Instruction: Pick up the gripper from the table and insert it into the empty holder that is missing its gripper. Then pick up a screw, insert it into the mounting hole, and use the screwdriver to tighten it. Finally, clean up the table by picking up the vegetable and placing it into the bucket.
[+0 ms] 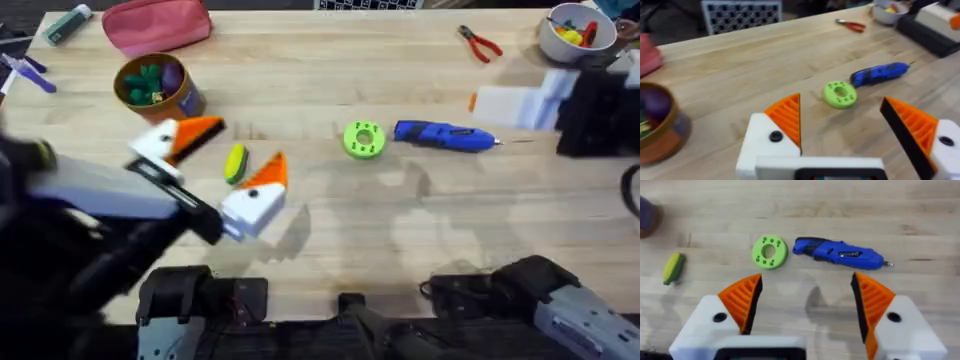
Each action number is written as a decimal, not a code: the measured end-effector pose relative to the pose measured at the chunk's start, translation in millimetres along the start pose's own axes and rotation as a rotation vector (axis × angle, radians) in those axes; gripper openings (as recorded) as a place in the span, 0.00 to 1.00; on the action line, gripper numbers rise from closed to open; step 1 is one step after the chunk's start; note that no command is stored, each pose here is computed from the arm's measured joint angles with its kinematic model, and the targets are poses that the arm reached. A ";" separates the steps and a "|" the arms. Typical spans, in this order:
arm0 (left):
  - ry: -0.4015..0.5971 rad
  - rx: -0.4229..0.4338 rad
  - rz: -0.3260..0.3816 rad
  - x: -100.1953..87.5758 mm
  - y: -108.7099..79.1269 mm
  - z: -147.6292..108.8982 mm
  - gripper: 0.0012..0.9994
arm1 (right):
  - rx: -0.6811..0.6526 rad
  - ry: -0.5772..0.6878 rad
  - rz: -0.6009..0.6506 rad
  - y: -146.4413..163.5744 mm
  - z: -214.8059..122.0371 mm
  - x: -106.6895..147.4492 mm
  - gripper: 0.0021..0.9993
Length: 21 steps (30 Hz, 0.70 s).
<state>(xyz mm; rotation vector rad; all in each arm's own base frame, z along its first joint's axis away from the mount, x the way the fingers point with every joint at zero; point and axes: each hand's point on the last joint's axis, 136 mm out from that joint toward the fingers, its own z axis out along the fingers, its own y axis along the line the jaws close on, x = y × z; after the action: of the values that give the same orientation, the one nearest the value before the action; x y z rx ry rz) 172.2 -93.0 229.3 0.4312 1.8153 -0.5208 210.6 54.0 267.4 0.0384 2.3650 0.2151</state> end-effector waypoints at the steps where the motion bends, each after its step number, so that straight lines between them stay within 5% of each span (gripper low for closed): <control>1: 0.029 -0.035 0.002 -6.2 3.9 -4.0 0.99 | 0.002 0.006 0.003 -1.9 1.5 6.5 0.99; 5: 0.169 -0.139 -0.033 -16.4 20.4 -11.6 0.99 | 0.029 0.087 0.004 -11.4 19.8 40.2 0.99; 9: 0.362 -0.208 -0.111 -6.0 35.5 -14.2 0.99 | 0.052 0.158 -0.001 -17.2 35.4 62.2 0.99; 13: 0.531 -0.246 -0.173 2.4 50.1 -10.3 0.99 | 0.054 0.165 0.001 -17.5 39.3 64.1 0.99; 21: 0.667 -0.258 -0.244 9.9 70.6 11.0 0.99 | 0.048 0.146 0.007 -16.0 40.1 59.6 0.99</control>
<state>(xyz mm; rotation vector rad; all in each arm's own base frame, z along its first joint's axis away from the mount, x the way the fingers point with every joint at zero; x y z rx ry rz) 215.8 -39.8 207.4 0.2138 2.5631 -0.3132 196.1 49.4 195.4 0.0558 2.5155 0.1692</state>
